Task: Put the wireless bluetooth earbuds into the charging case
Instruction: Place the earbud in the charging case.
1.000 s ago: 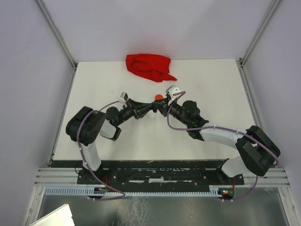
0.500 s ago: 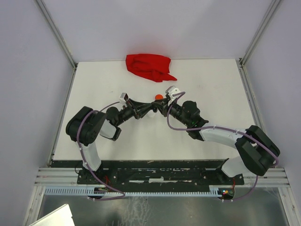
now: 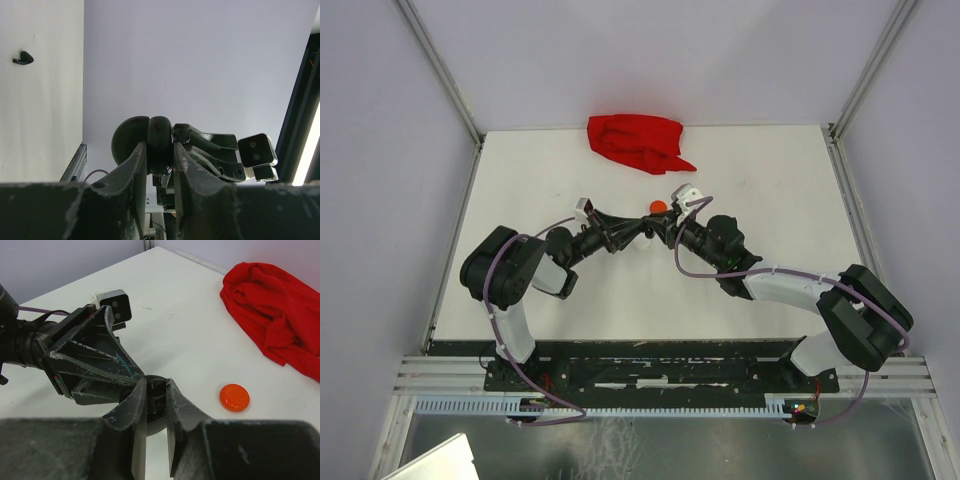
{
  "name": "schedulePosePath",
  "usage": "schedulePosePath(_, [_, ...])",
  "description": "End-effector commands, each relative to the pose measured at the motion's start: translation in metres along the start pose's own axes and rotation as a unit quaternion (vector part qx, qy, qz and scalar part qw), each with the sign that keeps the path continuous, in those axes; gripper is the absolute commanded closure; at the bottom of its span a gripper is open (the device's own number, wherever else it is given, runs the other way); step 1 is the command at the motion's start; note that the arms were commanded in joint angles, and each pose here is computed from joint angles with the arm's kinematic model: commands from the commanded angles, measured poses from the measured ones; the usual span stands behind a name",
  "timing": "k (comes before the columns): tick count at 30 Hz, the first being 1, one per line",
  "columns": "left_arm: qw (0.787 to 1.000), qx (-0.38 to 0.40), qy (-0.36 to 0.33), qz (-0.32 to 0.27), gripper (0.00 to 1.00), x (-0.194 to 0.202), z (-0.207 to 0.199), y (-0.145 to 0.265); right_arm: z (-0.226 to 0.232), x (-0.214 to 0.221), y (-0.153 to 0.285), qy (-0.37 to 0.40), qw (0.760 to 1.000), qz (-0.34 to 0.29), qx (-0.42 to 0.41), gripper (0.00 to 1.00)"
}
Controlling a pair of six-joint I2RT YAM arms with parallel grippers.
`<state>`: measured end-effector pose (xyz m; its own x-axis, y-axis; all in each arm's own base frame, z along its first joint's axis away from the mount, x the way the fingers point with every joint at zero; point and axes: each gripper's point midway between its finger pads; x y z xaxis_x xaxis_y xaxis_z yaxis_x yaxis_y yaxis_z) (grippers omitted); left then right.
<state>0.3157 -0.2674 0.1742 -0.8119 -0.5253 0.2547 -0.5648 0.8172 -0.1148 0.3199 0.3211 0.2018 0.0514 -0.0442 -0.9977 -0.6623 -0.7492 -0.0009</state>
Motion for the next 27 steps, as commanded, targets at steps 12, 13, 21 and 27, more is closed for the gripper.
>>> schedulePosePath(12, [0.995, 0.086, -0.041, 0.032, 0.97, 0.014, -0.041, -0.002, 0.005, -0.018, 0.003, 0.008, 0.999, -0.031, -0.011, 0.94])
schedulePosePath(13, [0.995, 0.085, -0.041, 0.032, 0.97, 0.014, -0.041, -0.002, 0.006, -0.018, 0.003, 0.008, 0.999, -0.031, -0.012, 0.94])
schedulePosePath(21, [0.995, 0.085, -0.038, 0.032, 0.97, 0.013, -0.04, -0.003, 0.006, -0.014, 0.003, 0.009, 1.0, -0.025, -0.013, 0.94])
schedulePosePath(27, [0.994, 0.095, -0.041, 0.036, 0.97, 0.016, -0.049, -0.002, 0.004, -0.012, 0.003, 0.013, 1.0, -0.022, -0.009, 0.93])
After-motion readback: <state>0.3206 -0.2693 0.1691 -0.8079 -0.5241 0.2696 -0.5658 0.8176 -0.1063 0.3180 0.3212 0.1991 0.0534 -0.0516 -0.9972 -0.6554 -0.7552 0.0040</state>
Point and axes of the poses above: each gripper's point midway between its finger pads, its own y axis back along the fingers, its own z axis along the line the jaws close on, x = y × z, and after that the axes turned 5 degrees about y, right-handed
